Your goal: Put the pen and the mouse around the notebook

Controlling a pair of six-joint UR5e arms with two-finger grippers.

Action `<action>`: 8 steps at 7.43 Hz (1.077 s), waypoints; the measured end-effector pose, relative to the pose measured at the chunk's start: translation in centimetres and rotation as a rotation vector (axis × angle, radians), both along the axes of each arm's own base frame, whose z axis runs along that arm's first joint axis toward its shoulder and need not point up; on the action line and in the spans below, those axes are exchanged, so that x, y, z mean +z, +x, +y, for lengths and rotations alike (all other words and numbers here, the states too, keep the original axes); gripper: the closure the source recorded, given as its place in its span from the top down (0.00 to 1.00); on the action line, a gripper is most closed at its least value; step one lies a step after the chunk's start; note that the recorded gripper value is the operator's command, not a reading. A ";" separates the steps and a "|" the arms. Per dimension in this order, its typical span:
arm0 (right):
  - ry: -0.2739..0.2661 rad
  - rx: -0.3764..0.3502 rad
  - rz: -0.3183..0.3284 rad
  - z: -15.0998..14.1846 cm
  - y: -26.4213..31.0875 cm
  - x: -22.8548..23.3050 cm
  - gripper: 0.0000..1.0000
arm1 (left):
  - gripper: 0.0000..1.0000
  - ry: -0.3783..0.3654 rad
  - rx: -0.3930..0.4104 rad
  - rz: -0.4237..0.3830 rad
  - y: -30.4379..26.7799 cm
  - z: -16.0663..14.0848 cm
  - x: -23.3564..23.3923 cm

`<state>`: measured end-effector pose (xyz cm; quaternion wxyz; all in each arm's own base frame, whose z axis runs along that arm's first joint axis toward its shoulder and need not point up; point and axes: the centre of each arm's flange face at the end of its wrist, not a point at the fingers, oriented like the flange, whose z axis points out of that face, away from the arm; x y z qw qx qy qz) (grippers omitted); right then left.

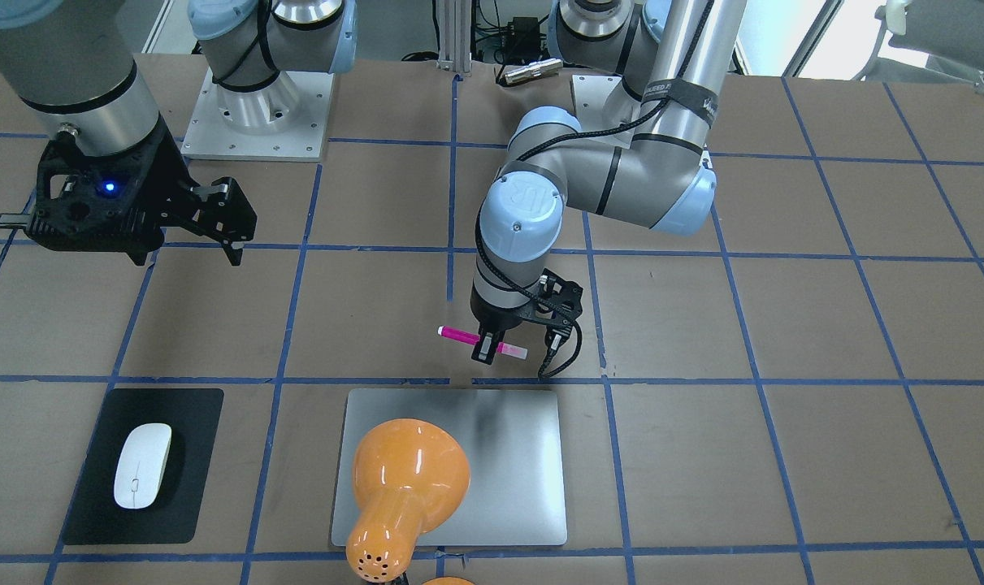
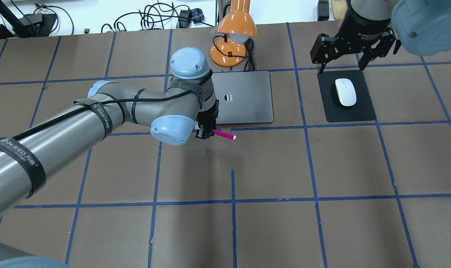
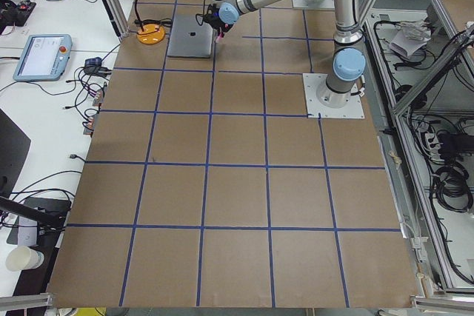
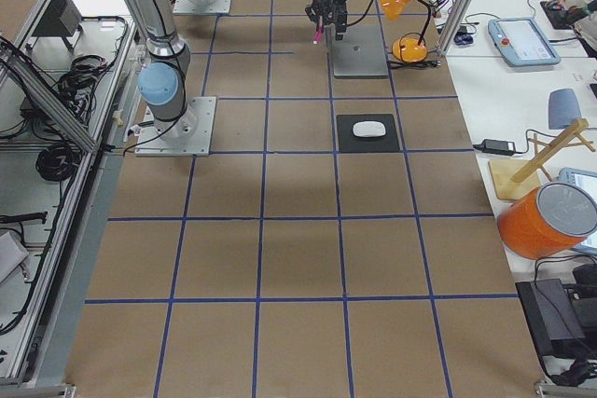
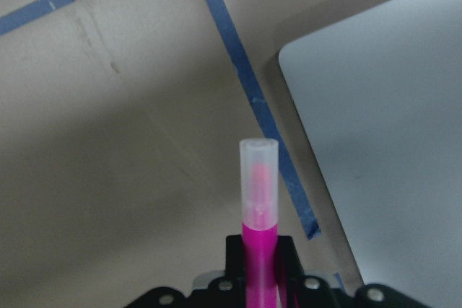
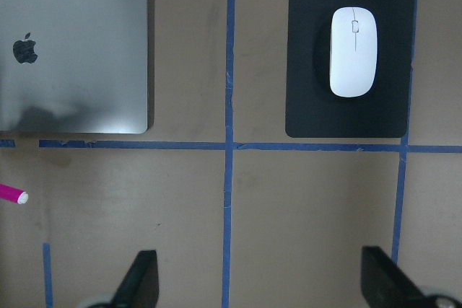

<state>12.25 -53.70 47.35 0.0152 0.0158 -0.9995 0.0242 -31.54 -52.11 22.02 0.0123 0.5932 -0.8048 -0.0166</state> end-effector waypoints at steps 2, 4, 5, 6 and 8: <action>0.003 0.000 -0.001 0.0 0.0 -0.1 1.00 | 0.00 0.014 0.039 -0.008 -2.4 1.3 -1.4; 0.007 0.000 -0.001 0.1 0.0 -0.3 1.00 | 0.12 0.035 0.060 -0.016 -3.5 1.8 -2.8; 0.007 0.000 -0.001 0.0 0.0 -0.3 1.00 | 0.61 0.042 0.059 -0.019 -3.6 1.9 -3.3; 0.007 0.000 -0.001 0.0 0.0 -0.4 1.00 | 1.00 0.043 0.054 -0.019 -3.7 1.9 -3.4; 0.008 0.000 0.000 0.0 0.0 -0.4 1.00 | 1.00 0.039 0.044 -0.015 -3.8 2.0 -3.0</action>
